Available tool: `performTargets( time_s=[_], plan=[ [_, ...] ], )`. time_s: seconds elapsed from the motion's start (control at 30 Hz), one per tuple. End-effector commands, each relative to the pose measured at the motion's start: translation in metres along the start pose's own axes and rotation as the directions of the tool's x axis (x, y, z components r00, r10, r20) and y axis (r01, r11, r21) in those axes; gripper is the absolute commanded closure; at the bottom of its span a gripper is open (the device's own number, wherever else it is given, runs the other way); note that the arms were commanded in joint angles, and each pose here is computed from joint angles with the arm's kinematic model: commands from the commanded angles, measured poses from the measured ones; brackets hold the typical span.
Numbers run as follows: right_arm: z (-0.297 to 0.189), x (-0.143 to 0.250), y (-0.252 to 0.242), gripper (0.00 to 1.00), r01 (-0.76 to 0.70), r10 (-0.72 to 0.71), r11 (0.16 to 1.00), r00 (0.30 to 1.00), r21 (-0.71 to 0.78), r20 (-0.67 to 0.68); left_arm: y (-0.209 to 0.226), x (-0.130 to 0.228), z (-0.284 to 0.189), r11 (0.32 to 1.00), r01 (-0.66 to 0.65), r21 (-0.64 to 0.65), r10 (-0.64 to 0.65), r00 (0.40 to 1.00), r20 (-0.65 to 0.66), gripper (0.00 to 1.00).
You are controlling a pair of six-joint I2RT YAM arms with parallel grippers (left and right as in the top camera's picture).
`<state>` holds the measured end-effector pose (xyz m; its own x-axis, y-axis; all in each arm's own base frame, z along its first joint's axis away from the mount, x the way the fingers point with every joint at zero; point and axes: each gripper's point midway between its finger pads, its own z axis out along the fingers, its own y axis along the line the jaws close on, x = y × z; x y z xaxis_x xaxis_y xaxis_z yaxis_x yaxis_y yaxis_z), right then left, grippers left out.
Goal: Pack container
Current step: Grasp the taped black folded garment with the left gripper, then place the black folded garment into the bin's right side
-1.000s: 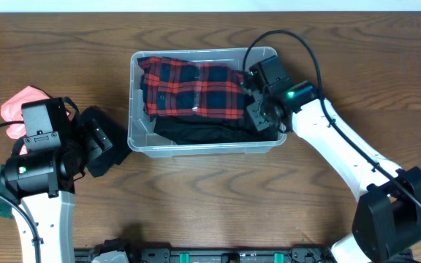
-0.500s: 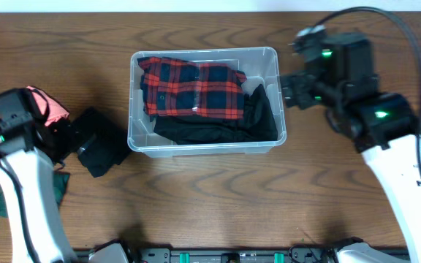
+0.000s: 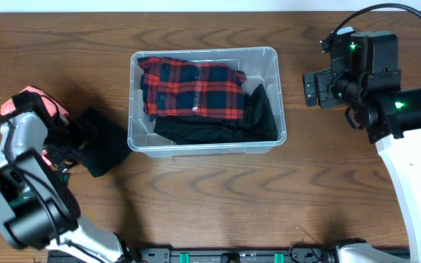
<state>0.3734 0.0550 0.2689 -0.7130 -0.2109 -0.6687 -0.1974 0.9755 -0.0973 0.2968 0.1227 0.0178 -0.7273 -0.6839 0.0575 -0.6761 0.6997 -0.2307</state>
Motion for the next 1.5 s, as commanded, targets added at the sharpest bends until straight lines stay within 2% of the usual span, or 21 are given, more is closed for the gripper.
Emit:
performTargets(
  time_s=[0.0,0.07,0.13,0.17,0.23,0.27,0.33,0.37,0.47,0.53,0.67,0.77,0.83,0.97,1.03,1.1,1.23,1.33,1.47],
  plan=[
    [0.000,0.002,-0.002,0.05,-0.009,0.009,1.000,1.000,0.003,-0.004,-0.010,0.004,0.012,0.997,-0.029,0.069,0.033,0.998,-0.054,0.00],
    [0.000,0.002,-0.002,0.05,-0.009,0.009,1.000,1.000,0.003,-0.003,-0.008,0.005,0.017,0.997,-0.025,0.066,0.029,0.997,-0.068,0.06],
    [0.000,0.002,-0.002,0.05,-0.009,0.009,1.000,1.000,0.003,-0.004,-0.008,0.005,0.017,0.998,-0.025,0.066,0.029,0.997,-0.070,0.19],
    [0.000,0.002,-0.002,0.06,-0.009,0.009,1.000,1.000,0.003,-0.004,-0.008,0.005,0.017,0.997,-0.025,0.066,0.029,0.997,-0.069,0.31],
    [0.000,0.002,-0.002,0.06,-0.009,0.009,1.000,1.000,0.004,-0.006,-0.008,0.006,0.015,0.997,-0.025,0.067,0.030,0.997,-0.068,0.62],
    [0.000,0.003,-0.002,0.06,-0.009,0.009,1.000,1.000,0.004,-0.007,-0.009,0.006,0.013,0.997,-0.026,0.067,0.030,0.997,-0.065,0.73],
    [0.000,0.003,-0.002,0.06,-0.008,0.008,1.000,1.000,0.004,-0.011,-0.011,0.006,0.006,0.997,-0.031,0.072,0.035,0.998,-0.049,0.90],
    [0.000,0.004,-0.002,0.06,-0.008,0.008,1.000,1.000,0.004,-0.012,-0.013,0.005,0.000,0.997,-0.036,0.075,0.039,0.999,-0.034,0.94],
    [0.000,0.003,-0.002,0.05,-0.008,0.008,1.000,1.000,0.004,-0.011,-0.023,0.002,-0.029,0.992,-0.066,0.103,0.061,0.997,0.049,0.94],
    [0.000,0.003,-0.002,0.05,-0.008,0.008,1.000,1.000,0.004,-0.011,-0.038,0.000,-0.061,0.983,-0.121,0.139,0.100,0.983,0.152,0.94],
    [0.000,0.003,-0.003,0.05,-0.008,0.008,1.000,1.000,0.008,-0.011,-0.076,0.006,-0.132,0.948,-0.269,0.168,0.192,0.908,0.372,0.94],
    [0.000,0.004,-0.010,0.07,-0.020,0.021,0.999,1.000,0.047,-0.014,-0.117,0.029,-0.183,0.889,-0.425,0.170,0.287,0.807,0.517,0.94],
    [-0.003,0.005,-0.025,0.07,-0.101,0.103,0.987,0.995,0.125,-0.006,-0.151,0.054,-0.209,0.815,-0.556,0.165,0.364,0.712,0.600,0.94],
    [-0.012,0.008,-0.052,0.05,-0.215,0.215,0.952,0.976,0.217,0.027,-0.219,0.117,-0.234,0.594,-0.788,0.161,0.496,0.517,0.698,0.94],
    [-0.015,0.010,-0.058,0.05,-0.229,0.228,0.947,0.973,0.226,0.030,-0.249,0.147,-0.235,0.482,-0.859,0.174,0.536,0.445,0.717,0.94],
    [-0.017,0.012,-0.062,0.05,-0.236,0.237,0.943,0.971,0.235,0.026,-0.278,0.175,-0.231,0.385,-0.901,0.200,0.559,0.400,0.726,0.94],
    [-0.018,0.017,-0.063,0.05,-0.235,0.239,0.942,0.971,0.239,0.011,-0.329,0.218,-0.197,0.267,-0.925,0.269,0.613,0.378,0.694,0.94],
    [-0.018,0.017,-0.063,0.04,-0.235,0.240,0.942,0.971,0.239,0.009,-0.350,0.238,-0.152,0.232,-0.927,0.295,0.681,0.371,0.631,0.94],
    [-0.018,0.017,-0.063,0.04,-0.235,0.240,0.942,0.971,0.239,0.008,-0.363,0.249,-0.085,0.254,-0.912,0.322,0.759,0.394,0.518,0.94]
  ],
)
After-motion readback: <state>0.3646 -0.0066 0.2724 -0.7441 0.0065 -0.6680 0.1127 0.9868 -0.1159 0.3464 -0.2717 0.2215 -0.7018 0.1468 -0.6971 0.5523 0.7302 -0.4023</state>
